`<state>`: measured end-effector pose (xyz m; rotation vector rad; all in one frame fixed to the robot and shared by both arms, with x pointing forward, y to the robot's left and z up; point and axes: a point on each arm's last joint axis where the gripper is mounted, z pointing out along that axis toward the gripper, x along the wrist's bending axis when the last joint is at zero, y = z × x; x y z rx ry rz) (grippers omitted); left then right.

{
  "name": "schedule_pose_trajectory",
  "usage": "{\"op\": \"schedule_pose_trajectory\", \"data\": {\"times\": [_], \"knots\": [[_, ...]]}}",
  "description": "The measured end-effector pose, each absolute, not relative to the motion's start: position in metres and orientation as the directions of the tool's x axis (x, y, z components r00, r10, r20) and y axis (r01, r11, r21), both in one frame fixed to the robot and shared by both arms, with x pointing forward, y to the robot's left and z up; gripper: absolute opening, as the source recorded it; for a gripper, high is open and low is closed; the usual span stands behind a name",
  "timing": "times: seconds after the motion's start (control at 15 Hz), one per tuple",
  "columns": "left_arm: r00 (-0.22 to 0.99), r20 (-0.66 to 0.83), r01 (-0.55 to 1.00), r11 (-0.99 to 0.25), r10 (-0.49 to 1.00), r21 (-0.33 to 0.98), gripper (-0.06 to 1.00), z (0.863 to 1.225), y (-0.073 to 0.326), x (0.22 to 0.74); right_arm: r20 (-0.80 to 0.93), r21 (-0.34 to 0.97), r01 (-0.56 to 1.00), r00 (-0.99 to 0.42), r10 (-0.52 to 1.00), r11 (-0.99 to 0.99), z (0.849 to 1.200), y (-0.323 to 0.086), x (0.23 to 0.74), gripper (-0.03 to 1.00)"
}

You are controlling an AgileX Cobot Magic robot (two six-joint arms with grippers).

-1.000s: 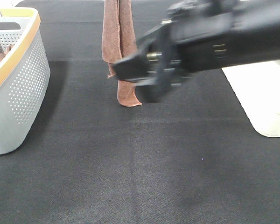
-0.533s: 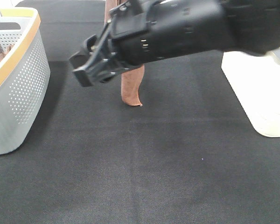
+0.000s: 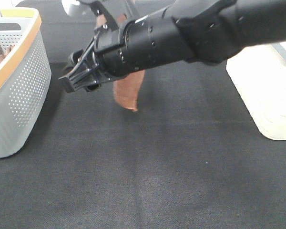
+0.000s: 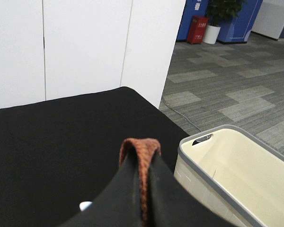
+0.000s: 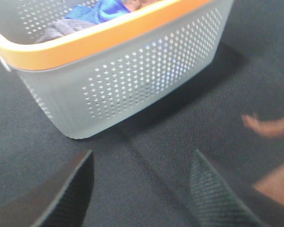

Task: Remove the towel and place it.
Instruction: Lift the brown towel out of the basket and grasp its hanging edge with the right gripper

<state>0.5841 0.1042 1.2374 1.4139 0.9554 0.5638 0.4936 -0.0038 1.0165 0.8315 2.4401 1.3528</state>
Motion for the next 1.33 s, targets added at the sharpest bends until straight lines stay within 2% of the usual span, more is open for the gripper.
{"op": "schedule_pose_trajectory", "data": {"times": [0.67, 1.0, 1.33], "knots": [[0.543, -0.216, 0.17, 0.145, 0.812, 0.975, 0.0, 1.255, 0.111, 0.571, 0.047, 0.86, 0.378, -0.729, 0.683, 0.344, 1.017, -0.007, 0.506, 0.58], [0.55, -0.274, 0.193, 0.199, 0.789, 0.961, 0.0, 1.259, 0.111, 0.567, 0.043, 0.874, 0.381, -0.681, 0.731, 0.303, 1.018, -0.01, 0.511, 0.59], [0.559, -0.275, 0.211, 0.187, 0.782, 0.96, 0.0, 1.263, 0.114, 0.56, 0.041, 0.885, 0.385, -0.625, 0.78, 0.262, 1.017, -0.013, 0.517, 0.59]]}}
